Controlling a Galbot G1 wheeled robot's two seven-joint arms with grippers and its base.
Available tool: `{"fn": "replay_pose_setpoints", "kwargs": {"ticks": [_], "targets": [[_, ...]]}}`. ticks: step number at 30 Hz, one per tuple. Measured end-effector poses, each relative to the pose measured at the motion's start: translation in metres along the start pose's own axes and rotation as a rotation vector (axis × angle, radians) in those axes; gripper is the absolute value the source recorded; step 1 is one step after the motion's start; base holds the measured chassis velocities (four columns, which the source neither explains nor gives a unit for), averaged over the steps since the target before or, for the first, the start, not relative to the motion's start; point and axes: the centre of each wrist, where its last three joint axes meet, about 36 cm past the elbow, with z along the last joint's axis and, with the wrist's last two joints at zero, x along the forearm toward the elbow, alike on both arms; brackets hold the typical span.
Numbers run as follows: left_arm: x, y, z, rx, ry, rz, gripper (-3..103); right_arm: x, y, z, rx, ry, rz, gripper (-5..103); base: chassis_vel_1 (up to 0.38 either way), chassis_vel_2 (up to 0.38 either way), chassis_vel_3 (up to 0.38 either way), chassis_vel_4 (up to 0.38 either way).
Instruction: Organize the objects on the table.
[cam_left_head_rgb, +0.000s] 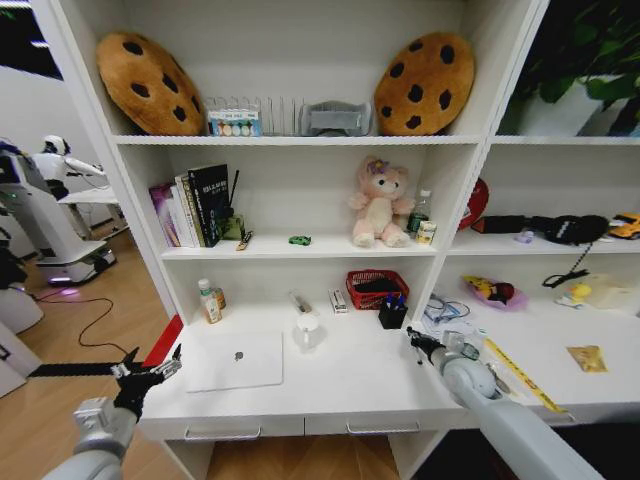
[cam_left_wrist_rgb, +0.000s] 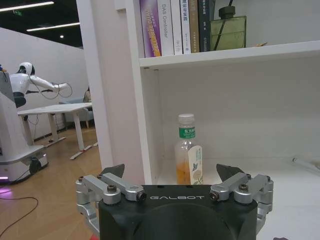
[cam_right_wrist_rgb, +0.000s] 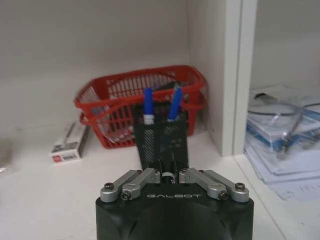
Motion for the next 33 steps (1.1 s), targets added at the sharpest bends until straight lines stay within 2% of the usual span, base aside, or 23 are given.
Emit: {"fn": "replay_pose_setpoints", "kwargs": {"ticks": [2,3,6,7,9,10,13,16,26,33], "targets": [[0.0,0.0,0.0,0.0,0.0,0.0,100,0.007,0.014,-0.014,0.009,-0.081,-0.058,12,0.0,0.0,0.0,0.0],[0.0,0.0,0.0,0.0,0.0,0.0,100,0.007,0.014,-0.014,0.009,-0.081,-0.058,12,0.0,0.0,0.0,0.0],[0.0,0.0,0.0,0.0,0.0,0.0,100,0.0,0.024,-0.031,0.048,-0.245,-0.077,12,0.0,0.0,0.0,0.0],[0.0,0.0,0.0,0.0,0.0,0.0,100,0.0,0.024,-0.031,0.048,-0.245,-0.077,12,0.0,0.0,0.0,0.0],[0.0,0.0,0.0,0.0,0.0,0.0,100,-0.029,0.02,-0.025,0.112,-0.415,-0.031,12,0.0,0.0,0.0,0.0],[0.0,0.0,0.0,0.0,0.0,0.0,100,-0.029,0.02,-0.025,0.112,-0.415,-0.031,12,0.0,0.0,0.0,0.0],[0.0,0.0,0.0,0.0,0.0,0.0,100,-0.065,0.008,-0.015,0.174,-0.554,0.034,12,0.0,0.0,0.0,0.0],[0.0,0.0,0.0,0.0,0.0,0.0,100,-0.085,-0.003,-0.008,0.202,-0.618,0.072,12,0.0,0.0,0.0,0.0],[0.0,0.0,0.0,0.0,0.0,0.0,100,-0.105,-0.022,0.017,0.25,-0.652,0.114,12,0.0,0.0,0.0,0.0],[0.0,0.0,0.0,0.0,0.0,0.0,100,-0.118,-0.017,0.009,0.232,-0.687,0.136,12,0.0,0.0,0.0,0.0]]}}
